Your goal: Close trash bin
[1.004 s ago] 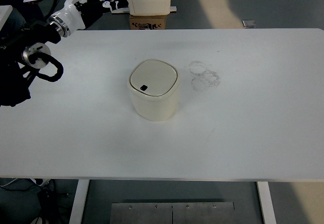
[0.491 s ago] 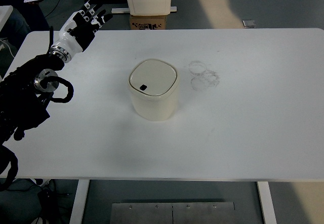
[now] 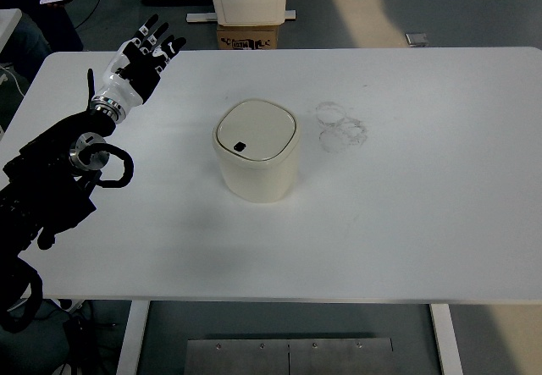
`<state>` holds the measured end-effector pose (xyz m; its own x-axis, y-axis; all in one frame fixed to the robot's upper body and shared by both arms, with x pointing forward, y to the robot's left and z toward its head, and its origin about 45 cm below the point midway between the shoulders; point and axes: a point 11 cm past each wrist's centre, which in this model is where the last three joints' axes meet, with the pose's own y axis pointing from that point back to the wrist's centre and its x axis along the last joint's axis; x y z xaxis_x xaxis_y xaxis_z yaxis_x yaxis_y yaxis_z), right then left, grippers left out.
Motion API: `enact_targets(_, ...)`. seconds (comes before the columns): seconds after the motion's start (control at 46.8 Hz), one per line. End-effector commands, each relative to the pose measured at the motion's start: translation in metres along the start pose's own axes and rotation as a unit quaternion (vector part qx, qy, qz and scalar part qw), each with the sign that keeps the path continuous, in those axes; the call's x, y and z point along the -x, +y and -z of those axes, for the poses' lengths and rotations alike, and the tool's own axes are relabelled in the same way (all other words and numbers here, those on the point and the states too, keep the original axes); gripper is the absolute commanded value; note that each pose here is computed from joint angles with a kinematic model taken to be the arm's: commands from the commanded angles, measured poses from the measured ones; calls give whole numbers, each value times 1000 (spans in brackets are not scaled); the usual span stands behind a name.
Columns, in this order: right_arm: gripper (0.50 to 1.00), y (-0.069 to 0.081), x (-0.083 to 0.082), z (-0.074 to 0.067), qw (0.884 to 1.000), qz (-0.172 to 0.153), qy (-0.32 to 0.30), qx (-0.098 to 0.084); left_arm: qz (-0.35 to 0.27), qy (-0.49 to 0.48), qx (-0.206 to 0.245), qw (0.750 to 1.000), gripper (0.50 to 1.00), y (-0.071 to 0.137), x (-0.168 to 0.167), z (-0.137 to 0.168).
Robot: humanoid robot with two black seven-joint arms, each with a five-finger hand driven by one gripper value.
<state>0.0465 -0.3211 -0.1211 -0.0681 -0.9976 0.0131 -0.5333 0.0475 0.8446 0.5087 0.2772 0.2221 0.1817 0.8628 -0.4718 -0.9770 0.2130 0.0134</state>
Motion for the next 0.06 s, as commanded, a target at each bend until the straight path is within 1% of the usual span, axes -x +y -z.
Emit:
enact_targets(0.0,991,0,0,0,1000,-1,-1,-1,-1,0,0,1000,1000,0,0,0)
enact_targets(0.043,991,0,0,1,1000,-2,-4,-3,-3,0,0,1000,1000,0,0,0)
